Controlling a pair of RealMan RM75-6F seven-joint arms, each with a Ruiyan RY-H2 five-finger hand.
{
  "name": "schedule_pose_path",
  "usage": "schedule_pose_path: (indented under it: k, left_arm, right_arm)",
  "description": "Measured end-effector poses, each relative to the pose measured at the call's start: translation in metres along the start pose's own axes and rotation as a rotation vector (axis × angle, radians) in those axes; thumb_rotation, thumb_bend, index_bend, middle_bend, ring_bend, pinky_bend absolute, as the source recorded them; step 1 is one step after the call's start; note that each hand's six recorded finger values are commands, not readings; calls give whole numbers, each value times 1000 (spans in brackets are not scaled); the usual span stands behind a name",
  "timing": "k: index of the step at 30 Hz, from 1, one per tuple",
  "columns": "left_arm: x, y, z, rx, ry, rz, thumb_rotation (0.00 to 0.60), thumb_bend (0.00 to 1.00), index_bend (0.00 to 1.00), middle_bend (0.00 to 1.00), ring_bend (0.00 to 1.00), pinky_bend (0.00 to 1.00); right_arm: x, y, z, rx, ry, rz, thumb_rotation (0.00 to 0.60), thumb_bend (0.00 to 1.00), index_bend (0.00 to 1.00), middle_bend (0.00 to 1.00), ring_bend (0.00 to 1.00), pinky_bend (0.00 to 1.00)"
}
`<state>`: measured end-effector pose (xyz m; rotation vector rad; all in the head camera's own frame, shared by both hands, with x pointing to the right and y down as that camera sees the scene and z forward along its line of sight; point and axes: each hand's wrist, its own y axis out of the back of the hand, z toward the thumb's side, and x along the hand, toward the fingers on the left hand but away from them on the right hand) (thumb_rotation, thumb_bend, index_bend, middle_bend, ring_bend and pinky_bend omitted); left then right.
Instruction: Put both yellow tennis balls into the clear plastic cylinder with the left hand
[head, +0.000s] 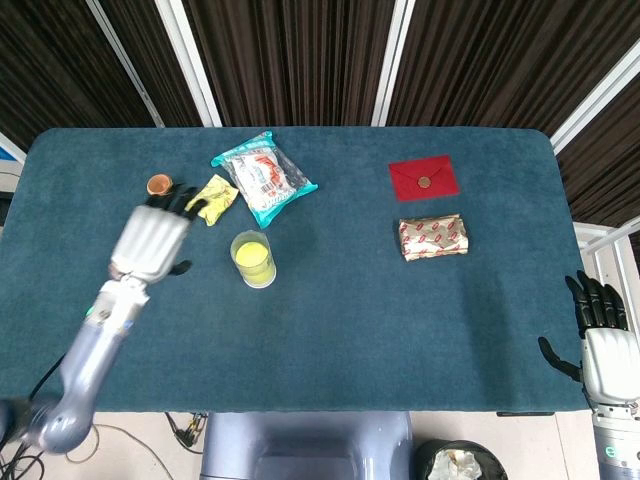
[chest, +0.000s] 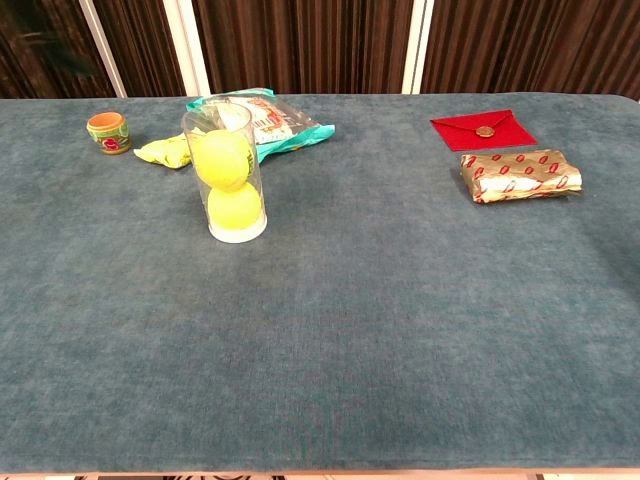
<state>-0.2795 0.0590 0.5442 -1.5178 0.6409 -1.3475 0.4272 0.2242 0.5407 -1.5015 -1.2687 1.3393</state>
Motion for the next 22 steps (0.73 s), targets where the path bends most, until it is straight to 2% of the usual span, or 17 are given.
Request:
schedule_pose_path:
  k: [3,7,12,16,19,22]
  left_arm:
    - [-31,-19,-26,12,62,-14,600,74,140,44,38,220]
    - [-72,-53,-59,-35,145,-80,600,71,120,12,4,194]
    - [-111,-83,-86,-54,175,-110,600,71,118,4,0,176]
    - [-132,-98,-101,-47,182,-80,600,69,118,3,0,162]
    - [-145,-104,-108,-55,181,-44,600,68,118,1,0,149]
    - [-155,-112,-114,-82,187,-39,600,68,118,0,0,144]
  right_arm:
    - [0,0,2,0,13,0,600,337,0,17,24,0]
    - [-1,-2,5,11,43,9,600,338,0,17,24,0]
    - [0,-5,11,24,90,25,600,338,0,17,24,0]
    - [1,-5,15,29,121,23,600,336,0,17,24,0]
    - [1,-5,16,26,123,19,600,337,0,17,24,0]
    - [1,-5,16,22,122,15,600,337,0,17,24,0]
